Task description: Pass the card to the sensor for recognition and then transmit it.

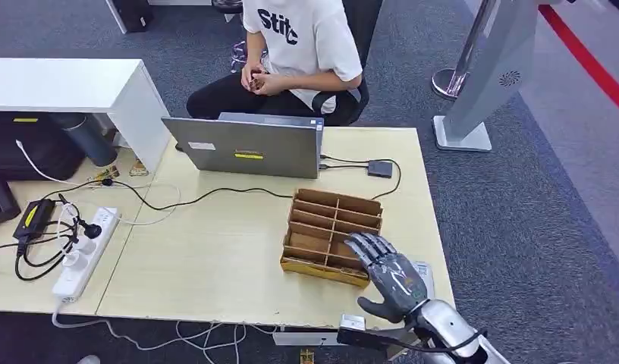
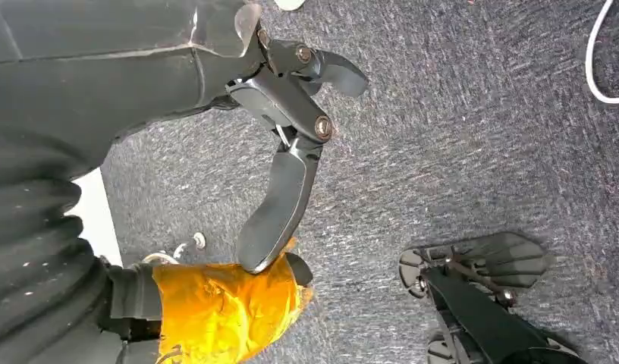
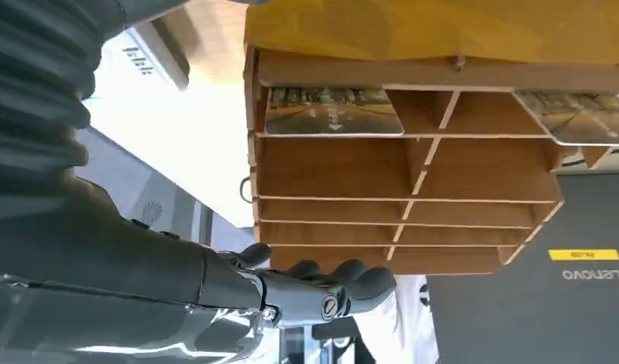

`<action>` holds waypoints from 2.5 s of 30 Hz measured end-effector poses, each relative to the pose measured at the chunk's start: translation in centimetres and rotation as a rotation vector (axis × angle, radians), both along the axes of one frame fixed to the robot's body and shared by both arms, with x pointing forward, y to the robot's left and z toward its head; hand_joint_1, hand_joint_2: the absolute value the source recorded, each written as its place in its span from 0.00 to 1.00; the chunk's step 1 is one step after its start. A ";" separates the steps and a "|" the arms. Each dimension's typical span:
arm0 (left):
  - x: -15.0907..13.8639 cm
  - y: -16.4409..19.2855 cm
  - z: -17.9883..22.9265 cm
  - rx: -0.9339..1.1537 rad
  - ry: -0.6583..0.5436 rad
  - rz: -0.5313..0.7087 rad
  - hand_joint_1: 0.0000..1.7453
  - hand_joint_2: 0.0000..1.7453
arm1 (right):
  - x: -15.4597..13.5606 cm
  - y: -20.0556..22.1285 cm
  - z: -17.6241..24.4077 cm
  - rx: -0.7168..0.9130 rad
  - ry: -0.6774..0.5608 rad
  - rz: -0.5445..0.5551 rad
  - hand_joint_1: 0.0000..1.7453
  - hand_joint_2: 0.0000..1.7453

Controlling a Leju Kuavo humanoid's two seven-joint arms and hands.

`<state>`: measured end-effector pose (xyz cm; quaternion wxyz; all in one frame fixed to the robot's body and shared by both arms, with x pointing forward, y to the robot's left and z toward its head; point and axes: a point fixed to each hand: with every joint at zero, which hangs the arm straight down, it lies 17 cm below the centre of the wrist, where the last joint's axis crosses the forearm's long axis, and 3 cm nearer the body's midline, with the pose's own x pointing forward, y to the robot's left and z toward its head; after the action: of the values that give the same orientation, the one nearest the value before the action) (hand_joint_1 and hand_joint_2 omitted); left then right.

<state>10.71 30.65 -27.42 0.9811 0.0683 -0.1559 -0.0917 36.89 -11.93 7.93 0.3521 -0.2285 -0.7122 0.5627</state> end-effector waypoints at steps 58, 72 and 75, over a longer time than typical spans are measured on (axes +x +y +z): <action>0.0 -0.1 0.0 0.001 0.002 -0.009 0.00 1.00 | 0.7 -0.8 -1.3 -0.065 -0.018 -0.053 1.00 1.00; 0.0 -0.1 0.0 0.001 0.002 -0.010 0.00 1.00 | 2.8 -2.0 -2.1 -0.167 -0.060 -0.118 1.00 1.00; 0.0 -0.1 0.0 0.000 0.002 -0.011 0.00 1.00 | 2.9 -1.7 -2.0 -0.153 -0.070 -0.117 1.00 1.00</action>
<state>10.71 30.55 -27.43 0.9808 0.0676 -0.1550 -0.0970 39.80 -13.61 5.90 0.3407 -0.3155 -0.6644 0.5856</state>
